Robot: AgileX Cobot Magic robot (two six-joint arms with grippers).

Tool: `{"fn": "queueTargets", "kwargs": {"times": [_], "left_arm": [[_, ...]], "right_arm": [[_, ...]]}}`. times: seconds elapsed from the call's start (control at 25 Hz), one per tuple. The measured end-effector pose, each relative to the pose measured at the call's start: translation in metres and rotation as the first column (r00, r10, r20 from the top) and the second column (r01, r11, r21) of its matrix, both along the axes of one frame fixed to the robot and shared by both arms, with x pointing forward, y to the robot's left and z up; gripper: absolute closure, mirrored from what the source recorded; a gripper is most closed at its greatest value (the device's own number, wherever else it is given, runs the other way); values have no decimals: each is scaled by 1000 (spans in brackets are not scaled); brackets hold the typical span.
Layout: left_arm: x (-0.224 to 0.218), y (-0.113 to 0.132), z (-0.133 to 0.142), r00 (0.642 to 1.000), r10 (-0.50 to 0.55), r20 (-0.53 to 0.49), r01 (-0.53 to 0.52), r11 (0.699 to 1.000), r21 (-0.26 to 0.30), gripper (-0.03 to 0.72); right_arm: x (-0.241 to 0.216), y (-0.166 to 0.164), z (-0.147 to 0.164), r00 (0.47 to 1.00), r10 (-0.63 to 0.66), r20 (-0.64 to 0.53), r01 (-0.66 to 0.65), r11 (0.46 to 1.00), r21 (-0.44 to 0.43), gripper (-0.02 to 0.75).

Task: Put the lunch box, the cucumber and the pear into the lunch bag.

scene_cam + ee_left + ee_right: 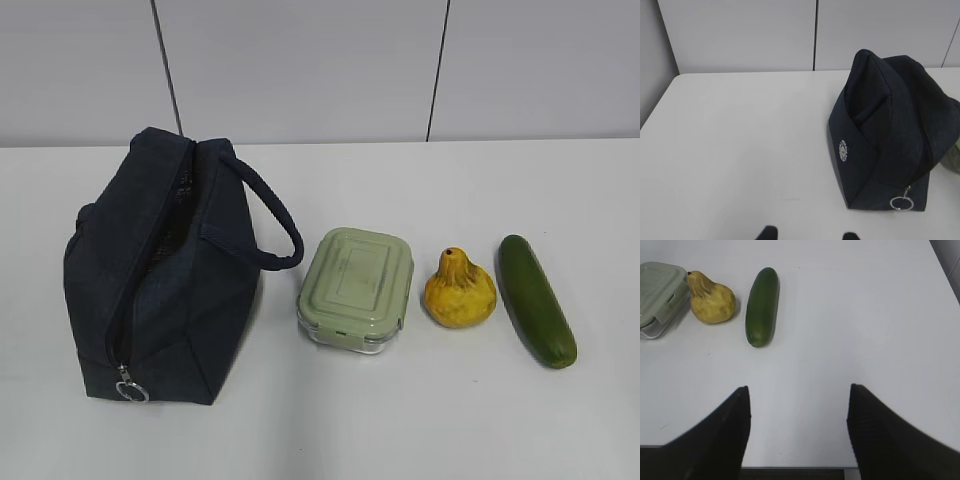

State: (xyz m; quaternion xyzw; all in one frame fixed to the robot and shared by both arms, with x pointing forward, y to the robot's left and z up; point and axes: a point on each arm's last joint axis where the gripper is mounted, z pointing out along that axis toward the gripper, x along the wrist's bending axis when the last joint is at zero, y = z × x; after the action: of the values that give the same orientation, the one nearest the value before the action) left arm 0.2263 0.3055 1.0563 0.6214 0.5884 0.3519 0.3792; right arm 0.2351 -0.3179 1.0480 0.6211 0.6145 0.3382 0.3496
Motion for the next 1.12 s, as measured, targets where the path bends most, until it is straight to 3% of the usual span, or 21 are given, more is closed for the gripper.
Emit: {"fn": "queueTargets", "kwargs": {"times": [0.68, 0.84, 1.12], "left_arm": [[0, 0, 0, 1000, 0, 0, 0, 1000, 0, 446], [0, 0, 0, 1000, 0, 0, 0, 1000, 0, 446], [0, 0, 0, 1000, 0, 0, 0, 1000, 0, 446]], "right_arm": [[1, -1, 3, 1000, -9, 21, 9, 1000, -16, 262], [6, -1, 23, 998, -7, 69, 9, 1000, -25, 262], [40, 3, 58, 999, -13, 42, 17, 996, -89, 262]]}}
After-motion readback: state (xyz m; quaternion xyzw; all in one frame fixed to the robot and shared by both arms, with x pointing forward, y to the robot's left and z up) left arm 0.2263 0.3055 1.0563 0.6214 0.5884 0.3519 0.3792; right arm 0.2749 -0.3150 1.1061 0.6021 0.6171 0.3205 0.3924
